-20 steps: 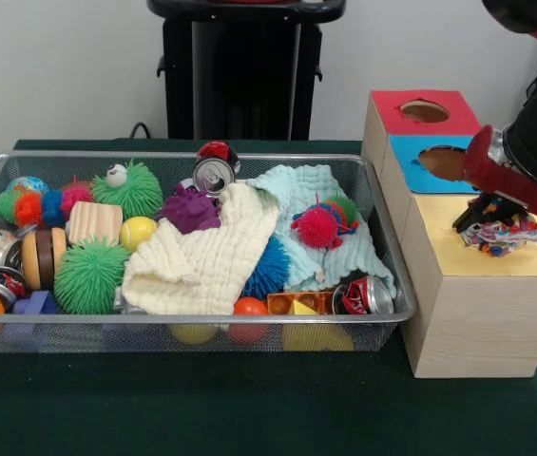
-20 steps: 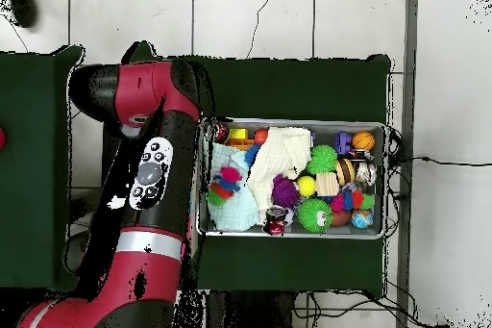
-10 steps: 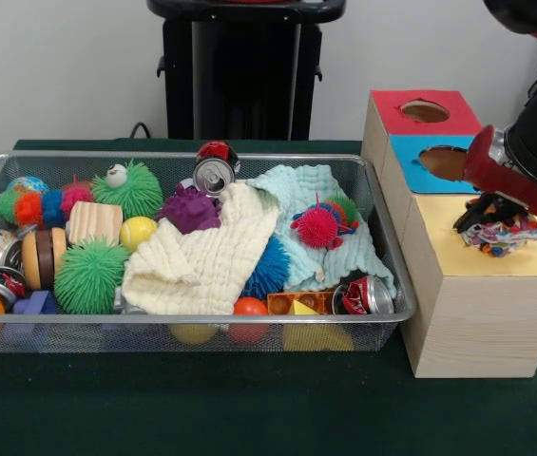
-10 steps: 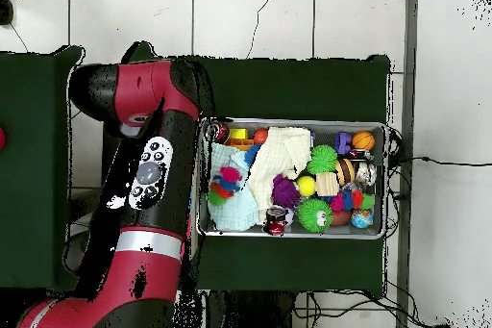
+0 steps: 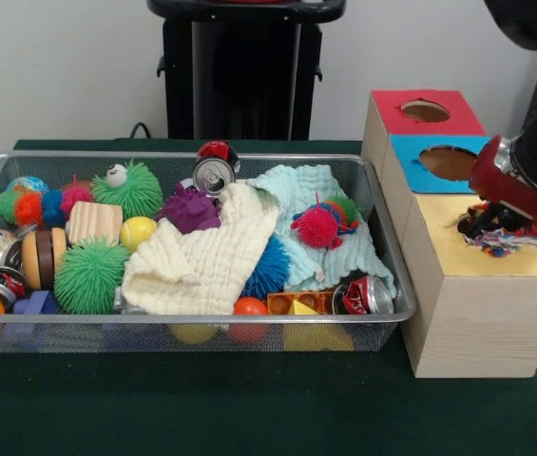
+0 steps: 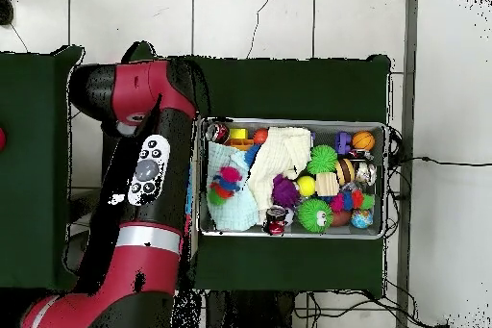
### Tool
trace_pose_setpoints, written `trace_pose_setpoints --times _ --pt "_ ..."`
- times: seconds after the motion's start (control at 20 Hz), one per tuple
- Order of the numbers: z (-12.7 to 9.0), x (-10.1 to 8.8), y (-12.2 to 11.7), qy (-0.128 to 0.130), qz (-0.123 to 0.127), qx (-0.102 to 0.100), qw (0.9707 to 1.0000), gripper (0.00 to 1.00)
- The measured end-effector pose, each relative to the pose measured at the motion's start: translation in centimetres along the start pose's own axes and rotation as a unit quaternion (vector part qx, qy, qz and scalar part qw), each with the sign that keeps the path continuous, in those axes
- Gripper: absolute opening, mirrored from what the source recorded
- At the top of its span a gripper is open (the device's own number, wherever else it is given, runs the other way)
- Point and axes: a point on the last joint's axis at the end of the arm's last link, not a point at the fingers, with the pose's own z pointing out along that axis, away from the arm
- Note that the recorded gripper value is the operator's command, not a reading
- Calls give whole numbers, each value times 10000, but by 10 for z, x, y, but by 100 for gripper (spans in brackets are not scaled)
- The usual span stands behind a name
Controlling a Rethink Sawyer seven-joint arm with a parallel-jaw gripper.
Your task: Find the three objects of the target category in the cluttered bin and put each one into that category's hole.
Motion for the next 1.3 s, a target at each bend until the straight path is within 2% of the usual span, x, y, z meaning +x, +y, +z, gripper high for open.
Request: trace_pose_setpoints --times 0.2,0.45,1.0,1.3 --pt "24 4 15 69 171 84 9998 0" --pt "20 4 23 -19 252 57 9997 0" --pt "21 3 20 -24 282 77 9996 0" --pt "24 1 10 -191 392 -100 9990 0"
